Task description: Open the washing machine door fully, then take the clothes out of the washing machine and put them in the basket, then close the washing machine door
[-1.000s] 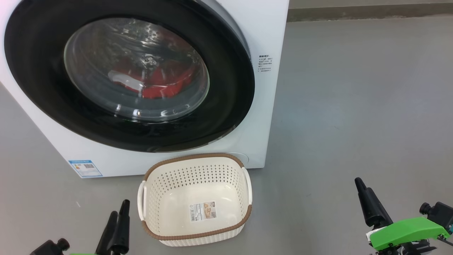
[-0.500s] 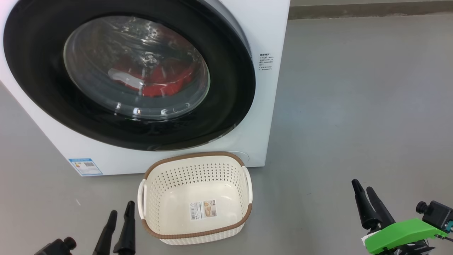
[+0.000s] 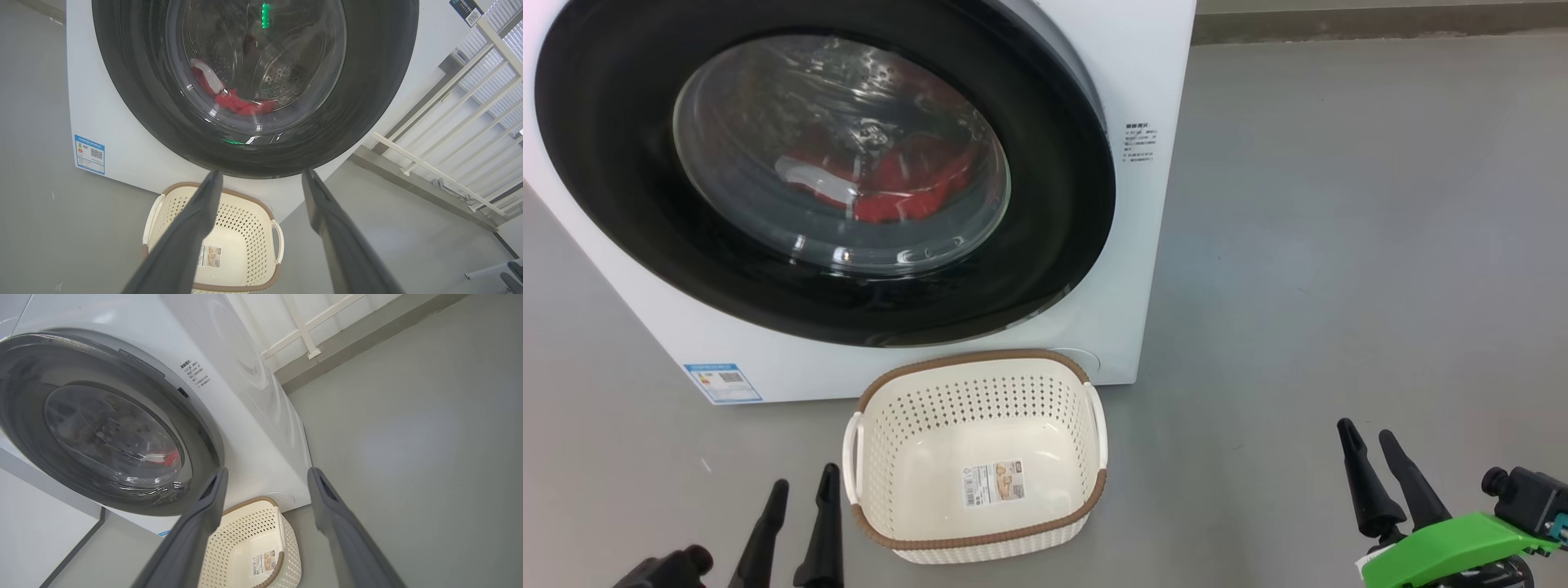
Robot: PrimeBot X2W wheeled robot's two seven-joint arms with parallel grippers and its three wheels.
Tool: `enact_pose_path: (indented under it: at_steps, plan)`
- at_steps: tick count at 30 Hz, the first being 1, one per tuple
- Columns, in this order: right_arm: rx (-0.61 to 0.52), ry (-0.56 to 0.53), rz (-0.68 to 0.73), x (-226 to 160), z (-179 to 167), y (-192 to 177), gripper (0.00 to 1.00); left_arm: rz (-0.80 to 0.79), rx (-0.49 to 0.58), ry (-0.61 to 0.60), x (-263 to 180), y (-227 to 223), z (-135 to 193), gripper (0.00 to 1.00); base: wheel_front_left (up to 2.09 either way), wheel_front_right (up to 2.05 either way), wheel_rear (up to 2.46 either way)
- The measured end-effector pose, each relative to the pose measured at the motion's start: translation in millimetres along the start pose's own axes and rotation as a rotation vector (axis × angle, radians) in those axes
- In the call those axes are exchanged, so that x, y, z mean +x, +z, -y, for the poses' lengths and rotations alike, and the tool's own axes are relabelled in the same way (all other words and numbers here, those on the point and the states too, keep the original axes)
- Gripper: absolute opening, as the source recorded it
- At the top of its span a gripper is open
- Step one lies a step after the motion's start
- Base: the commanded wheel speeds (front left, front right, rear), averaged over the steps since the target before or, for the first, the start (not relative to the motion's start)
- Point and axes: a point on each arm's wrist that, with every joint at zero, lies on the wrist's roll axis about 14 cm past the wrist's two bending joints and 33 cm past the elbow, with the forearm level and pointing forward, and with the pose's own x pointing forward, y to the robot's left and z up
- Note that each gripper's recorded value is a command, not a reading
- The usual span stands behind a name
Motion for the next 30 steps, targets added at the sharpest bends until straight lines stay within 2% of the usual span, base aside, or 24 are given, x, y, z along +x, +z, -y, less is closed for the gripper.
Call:
enact_pose_path:
  at_steps: [30]
  plan:
    - [-0.307,0.032,0.041,-8.0,2.1,7.6,1.00,0.045,0.362,-0.038,-5.5,1.6,5.6,1.00,0.00,0.00,0.00]
